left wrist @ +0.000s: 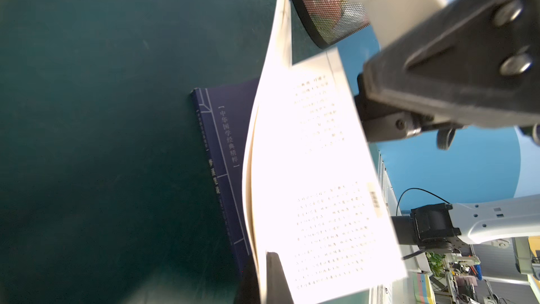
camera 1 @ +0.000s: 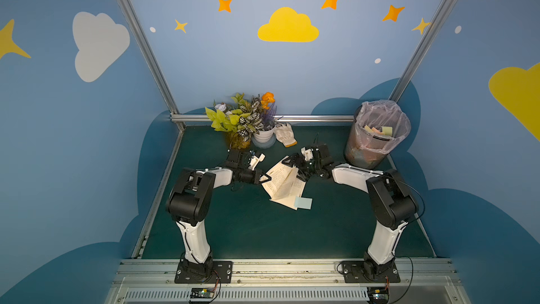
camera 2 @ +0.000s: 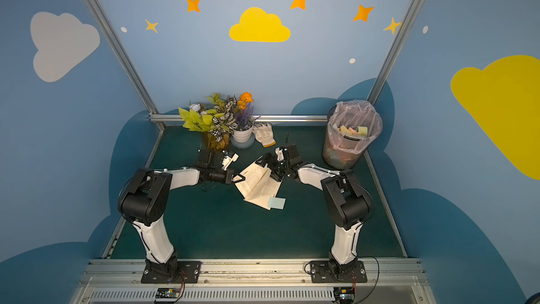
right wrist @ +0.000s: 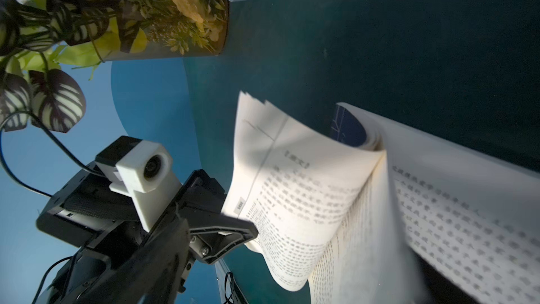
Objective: Peel off the used sticky note
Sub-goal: Turn the page of the book at the center of the board, then tear off the note from the book.
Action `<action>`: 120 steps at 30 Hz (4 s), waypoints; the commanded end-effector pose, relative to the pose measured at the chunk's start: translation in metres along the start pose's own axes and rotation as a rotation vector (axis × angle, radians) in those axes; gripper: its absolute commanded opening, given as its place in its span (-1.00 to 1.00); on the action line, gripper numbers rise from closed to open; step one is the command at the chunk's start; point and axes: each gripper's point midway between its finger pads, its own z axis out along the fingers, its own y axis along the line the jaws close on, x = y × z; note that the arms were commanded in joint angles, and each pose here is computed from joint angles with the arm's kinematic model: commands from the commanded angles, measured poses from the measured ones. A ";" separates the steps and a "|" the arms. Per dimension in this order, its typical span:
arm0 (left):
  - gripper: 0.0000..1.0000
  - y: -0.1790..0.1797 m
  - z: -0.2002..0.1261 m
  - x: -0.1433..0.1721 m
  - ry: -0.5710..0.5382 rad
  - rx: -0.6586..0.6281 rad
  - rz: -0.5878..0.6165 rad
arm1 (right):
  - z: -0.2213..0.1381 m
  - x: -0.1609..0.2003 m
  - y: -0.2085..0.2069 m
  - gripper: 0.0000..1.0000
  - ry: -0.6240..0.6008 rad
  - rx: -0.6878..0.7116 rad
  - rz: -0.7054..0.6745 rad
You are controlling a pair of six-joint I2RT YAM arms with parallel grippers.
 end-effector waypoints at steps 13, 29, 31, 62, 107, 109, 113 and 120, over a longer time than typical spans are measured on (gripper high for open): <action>-0.94 -0.032 0.029 0.023 0.201 -0.016 0.198 | 0.009 -0.006 -0.025 0.90 0.065 0.141 0.003; 0.58 -0.104 0.002 0.008 0.226 0.059 0.404 | -0.006 -0.003 -0.030 -0.16 0.030 0.187 0.013; 0.74 -0.110 -0.002 0.007 0.227 0.054 0.420 | -0.011 -0.004 -0.027 -0.33 0.015 0.200 0.013; 1.00 -0.099 0.056 0.035 0.286 -0.505 0.963 | -0.022 -0.006 -0.029 -1.00 -0.089 0.443 0.235; -0.95 -0.027 0.010 -0.008 0.016 -0.054 -0.045 | -0.102 0.048 -0.052 0.36 0.037 0.229 -0.069; -0.95 -0.023 0.010 -0.006 0.017 -0.056 -0.054 | -0.100 0.059 -0.061 0.35 0.054 0.229 -0.067; -0.95 -0.017 0.010 -0.001 0.018 -0.063 -0.063 | -0.092 0.078 -0.078 0.35 0.092 0.237 -0.055; -0.95 -0.009 0.010 0.001 0.023 -0.069 -0.084 | -0.069 0.099 -0.098 0.35 0.149 0.256 -0.048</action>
